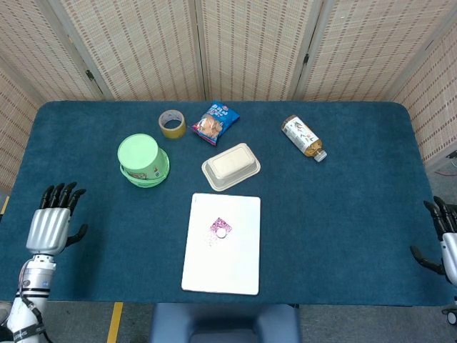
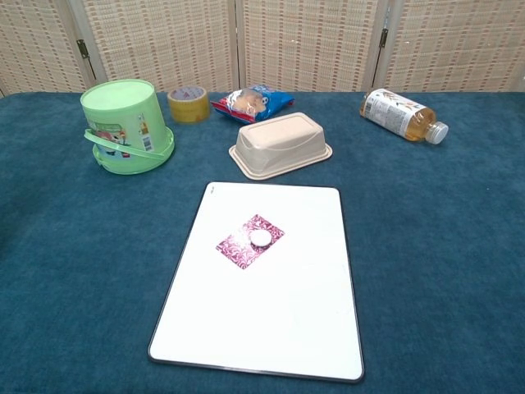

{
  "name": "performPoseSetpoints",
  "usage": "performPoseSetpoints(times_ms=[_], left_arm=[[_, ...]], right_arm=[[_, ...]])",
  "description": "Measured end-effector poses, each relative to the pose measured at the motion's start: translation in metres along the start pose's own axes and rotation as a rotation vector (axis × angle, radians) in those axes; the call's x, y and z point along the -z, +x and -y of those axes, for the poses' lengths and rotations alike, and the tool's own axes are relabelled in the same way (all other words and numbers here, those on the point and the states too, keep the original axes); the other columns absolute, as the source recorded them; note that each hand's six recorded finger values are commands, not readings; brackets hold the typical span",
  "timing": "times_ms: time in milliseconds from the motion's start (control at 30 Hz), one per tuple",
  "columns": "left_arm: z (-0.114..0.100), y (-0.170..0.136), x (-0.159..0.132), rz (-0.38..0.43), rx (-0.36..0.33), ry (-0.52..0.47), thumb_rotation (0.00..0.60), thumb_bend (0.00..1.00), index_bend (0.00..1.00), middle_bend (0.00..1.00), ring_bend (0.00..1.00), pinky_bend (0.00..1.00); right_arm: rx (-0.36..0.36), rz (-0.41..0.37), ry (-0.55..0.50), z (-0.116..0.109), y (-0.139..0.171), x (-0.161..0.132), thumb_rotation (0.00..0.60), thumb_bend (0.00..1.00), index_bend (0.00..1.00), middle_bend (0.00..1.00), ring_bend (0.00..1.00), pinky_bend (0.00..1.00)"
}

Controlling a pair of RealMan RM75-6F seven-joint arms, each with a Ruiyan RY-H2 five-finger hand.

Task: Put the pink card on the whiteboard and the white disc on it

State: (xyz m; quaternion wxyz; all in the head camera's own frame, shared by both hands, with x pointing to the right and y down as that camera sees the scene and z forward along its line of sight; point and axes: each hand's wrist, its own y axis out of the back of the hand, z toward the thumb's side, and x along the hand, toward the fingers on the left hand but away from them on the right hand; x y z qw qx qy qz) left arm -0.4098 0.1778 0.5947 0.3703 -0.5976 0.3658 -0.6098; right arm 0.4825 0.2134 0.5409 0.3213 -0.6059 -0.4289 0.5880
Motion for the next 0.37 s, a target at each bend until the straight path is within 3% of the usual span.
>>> performPoseSetpoints(times_ms=[200, 367], left_arm=[[-0.003, -0.033, 0.022, -0.037, -0.022, -0.009, 0.6, 0.37, 0.19, 0.11, 0.03, 0.0], [-0.007, -0.049, 0.024, -0.028, -0.036, -0.024, 0.6, 0.37, 0.19, 0.11, 0.03, 0.0]], right_arm=[[-0.003, -0.029, -0.037, 0.002, 0.003, -0.004, 0.6, 0.31, 0.05, 0.05, 0.08, 0.0], [0.011, -0.047, -0.039, 0.004, 0.007, -0.007, 0.6, 0.31, 0.06, 0.06, 0.08, 0.0]])
